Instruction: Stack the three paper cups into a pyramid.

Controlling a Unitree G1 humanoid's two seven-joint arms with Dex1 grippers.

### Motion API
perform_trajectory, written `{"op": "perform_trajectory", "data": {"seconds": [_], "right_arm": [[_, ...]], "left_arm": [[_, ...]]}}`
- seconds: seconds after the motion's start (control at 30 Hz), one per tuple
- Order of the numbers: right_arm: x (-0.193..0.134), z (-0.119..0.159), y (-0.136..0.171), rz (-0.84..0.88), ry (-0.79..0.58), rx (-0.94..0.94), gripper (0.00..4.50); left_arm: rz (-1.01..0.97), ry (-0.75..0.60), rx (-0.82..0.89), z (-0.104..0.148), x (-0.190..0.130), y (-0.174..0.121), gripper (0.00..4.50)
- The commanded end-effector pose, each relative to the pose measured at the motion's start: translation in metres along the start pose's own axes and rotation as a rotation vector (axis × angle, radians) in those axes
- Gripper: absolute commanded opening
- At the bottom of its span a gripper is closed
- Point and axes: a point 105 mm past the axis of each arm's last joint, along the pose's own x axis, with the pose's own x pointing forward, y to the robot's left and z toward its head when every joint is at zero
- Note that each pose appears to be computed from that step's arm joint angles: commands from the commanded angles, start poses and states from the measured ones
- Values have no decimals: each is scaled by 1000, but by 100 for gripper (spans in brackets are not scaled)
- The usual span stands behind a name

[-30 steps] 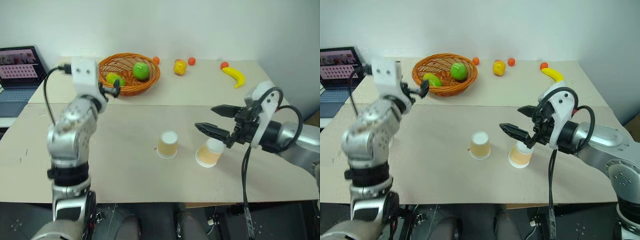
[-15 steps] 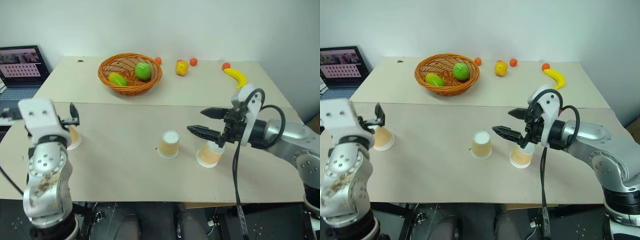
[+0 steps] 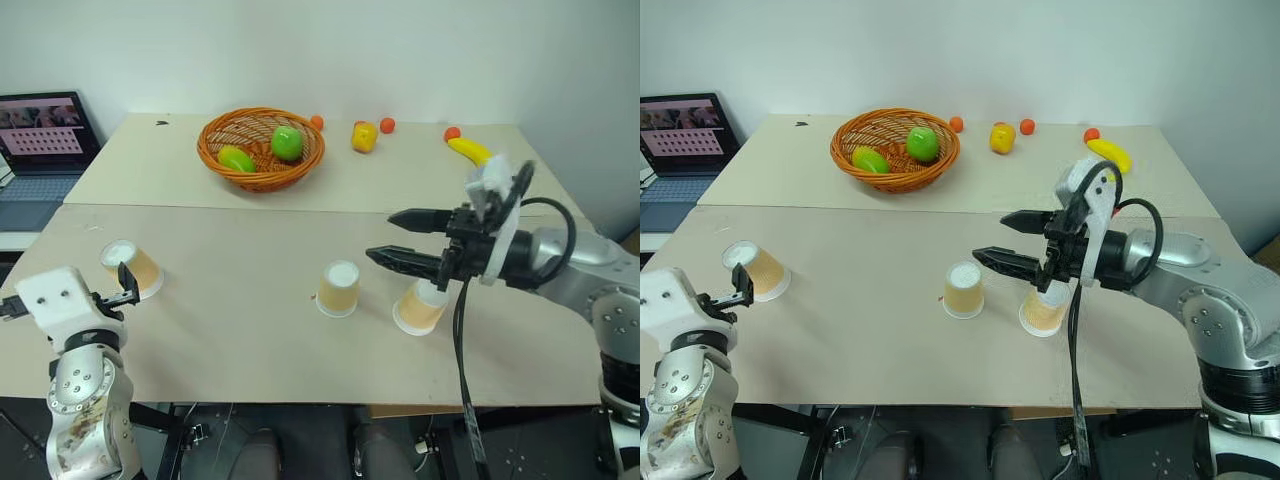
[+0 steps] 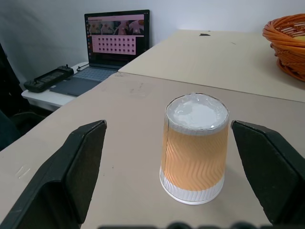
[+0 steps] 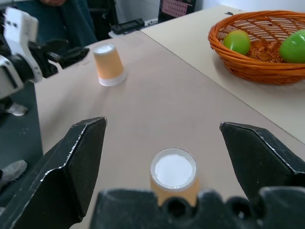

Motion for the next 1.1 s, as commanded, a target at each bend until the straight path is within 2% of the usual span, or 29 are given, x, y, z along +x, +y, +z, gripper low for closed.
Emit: {"op": "perform_trajectory", "data": {"seconds": [0.03, 0.17, 0.3, 0.63, 0.97, 1.1], "right_arm": [[-6, 15, 7, 12, -16, -42, 450], [-8, 18, 7, -14, -5, -62, 450], [-10, 21, 6, -34, -7, -73, 450], [-12, 20, 3, -91, 3, -86, 450], [-13, 17, -2, -126, 10, -89, 450], [-12, 18, -3, -131, 11, -95, 450]], "left_arm": [[-24, -21, 6, -5, 3, -8, 446], [-82, -8, -10, -15, 9, -29, 446], [-102, -14, -21, -15, 13, -38, 446], [-40, -80, 14, -2, 30, -31, 446], [3, -75, 14, -9, 36, -22, 446], [33, -84, 20, -9, 50, -17, 446]]}}
